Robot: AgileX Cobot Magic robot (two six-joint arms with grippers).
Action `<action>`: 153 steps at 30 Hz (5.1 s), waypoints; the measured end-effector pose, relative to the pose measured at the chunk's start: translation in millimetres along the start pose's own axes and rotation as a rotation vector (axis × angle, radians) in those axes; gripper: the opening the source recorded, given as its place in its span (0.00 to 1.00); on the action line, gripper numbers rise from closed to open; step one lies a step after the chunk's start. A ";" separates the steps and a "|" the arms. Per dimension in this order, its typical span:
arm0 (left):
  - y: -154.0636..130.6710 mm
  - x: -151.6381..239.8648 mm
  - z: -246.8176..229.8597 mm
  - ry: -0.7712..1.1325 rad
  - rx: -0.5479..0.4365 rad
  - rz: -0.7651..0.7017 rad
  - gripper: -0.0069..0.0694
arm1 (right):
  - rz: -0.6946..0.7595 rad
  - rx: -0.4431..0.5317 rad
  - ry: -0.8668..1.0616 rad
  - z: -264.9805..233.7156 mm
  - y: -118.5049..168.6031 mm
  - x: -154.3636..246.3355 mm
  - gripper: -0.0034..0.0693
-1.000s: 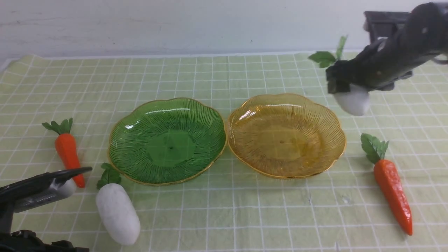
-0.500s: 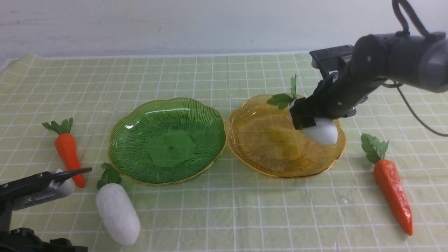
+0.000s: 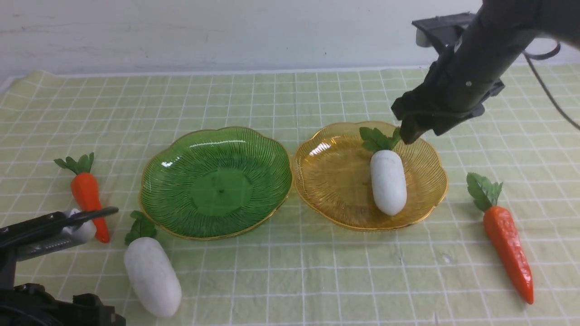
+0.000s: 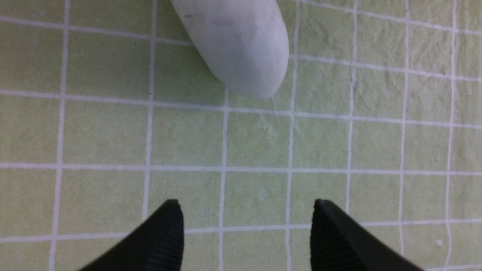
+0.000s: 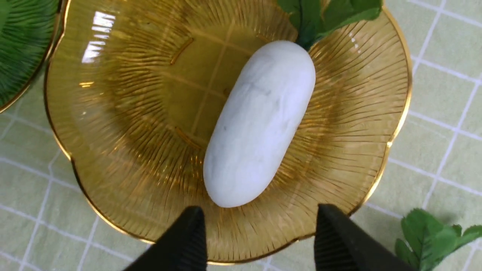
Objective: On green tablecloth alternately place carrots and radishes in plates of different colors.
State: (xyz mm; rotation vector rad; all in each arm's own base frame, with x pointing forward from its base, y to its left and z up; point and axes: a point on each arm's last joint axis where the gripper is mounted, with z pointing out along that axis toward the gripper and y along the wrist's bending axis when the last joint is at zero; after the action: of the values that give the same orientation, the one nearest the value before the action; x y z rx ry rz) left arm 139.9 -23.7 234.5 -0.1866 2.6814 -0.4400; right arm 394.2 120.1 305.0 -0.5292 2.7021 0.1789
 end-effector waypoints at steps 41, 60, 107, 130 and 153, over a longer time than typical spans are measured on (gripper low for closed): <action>10.8 -78.1 82.4 0.019 -0.019 -0.221 0.72 | 0.221 0.281 0.095 -7.6 -14.5 117.1 0.05; 10.8 -77.8 82.4 0.022 -0.019 -0.218 0.72 | 0.377 0.275 0.258 88.7 -73.8 124.2 0.46; 11.5 -75.6 83.9 0.053 -0.025 -0.204 0.72 | 0.073 -0.081 -0.202 66.7 10.2 22.6 0.45; 7.6 -78.2 80.8 0.022 0.014 -0.277 0.72 | -0.040 -0.050 0.124 34.7 9.2 18.7 0.65; 18.1 -67.0 82.6 0.206 -0.026 -0.171 0.65 | 0.007 -0.036 0.186 58.8 5.9 21.3 0.49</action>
State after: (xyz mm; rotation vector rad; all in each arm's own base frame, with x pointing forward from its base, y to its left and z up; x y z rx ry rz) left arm 234.1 -16.5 182.5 -0.4010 2.8867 -0.5010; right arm 393.7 129.7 243.0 -0.5730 2.8860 0.1895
